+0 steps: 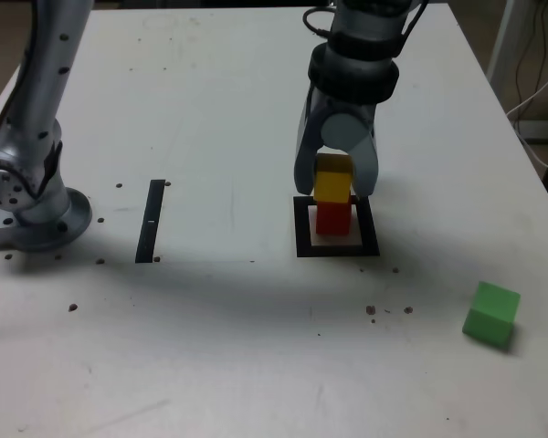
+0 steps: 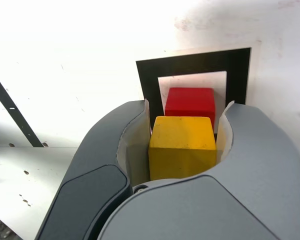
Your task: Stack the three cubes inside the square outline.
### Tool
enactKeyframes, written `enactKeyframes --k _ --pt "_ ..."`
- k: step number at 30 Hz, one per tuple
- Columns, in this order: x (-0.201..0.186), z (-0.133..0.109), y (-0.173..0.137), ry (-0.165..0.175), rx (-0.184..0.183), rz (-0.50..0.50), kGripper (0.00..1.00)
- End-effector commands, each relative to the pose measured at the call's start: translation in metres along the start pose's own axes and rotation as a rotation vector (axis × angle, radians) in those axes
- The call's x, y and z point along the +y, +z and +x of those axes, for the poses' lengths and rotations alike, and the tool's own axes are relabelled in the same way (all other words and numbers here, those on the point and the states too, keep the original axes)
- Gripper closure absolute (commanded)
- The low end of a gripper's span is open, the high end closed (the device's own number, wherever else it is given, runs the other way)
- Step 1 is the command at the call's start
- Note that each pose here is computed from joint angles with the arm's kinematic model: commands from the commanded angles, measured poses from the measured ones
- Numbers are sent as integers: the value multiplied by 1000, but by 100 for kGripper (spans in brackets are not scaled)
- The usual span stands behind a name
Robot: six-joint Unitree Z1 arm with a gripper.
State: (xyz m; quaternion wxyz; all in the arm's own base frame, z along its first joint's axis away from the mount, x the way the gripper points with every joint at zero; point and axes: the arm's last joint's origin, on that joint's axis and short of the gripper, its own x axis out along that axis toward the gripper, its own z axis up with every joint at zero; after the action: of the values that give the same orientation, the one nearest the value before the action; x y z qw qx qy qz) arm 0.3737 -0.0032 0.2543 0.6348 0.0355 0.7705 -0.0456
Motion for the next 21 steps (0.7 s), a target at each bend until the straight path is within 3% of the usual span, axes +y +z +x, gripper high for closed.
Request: enactKeyframes --k 1,7,9,11,15,17,21 --pt "1 4 2 -3 3 -4 65" --pt "2 7 4 -4 -1 -4 65" --pt "3 7 4 -4 -2 -3 61" --pt "3 8 4 -5 -6 0 47" --pt "2 9 5 -11 -14 8 9" --pt "2 9 5 -12 -16 9 1" --pt "2 9 4 -13 -15 9 1"
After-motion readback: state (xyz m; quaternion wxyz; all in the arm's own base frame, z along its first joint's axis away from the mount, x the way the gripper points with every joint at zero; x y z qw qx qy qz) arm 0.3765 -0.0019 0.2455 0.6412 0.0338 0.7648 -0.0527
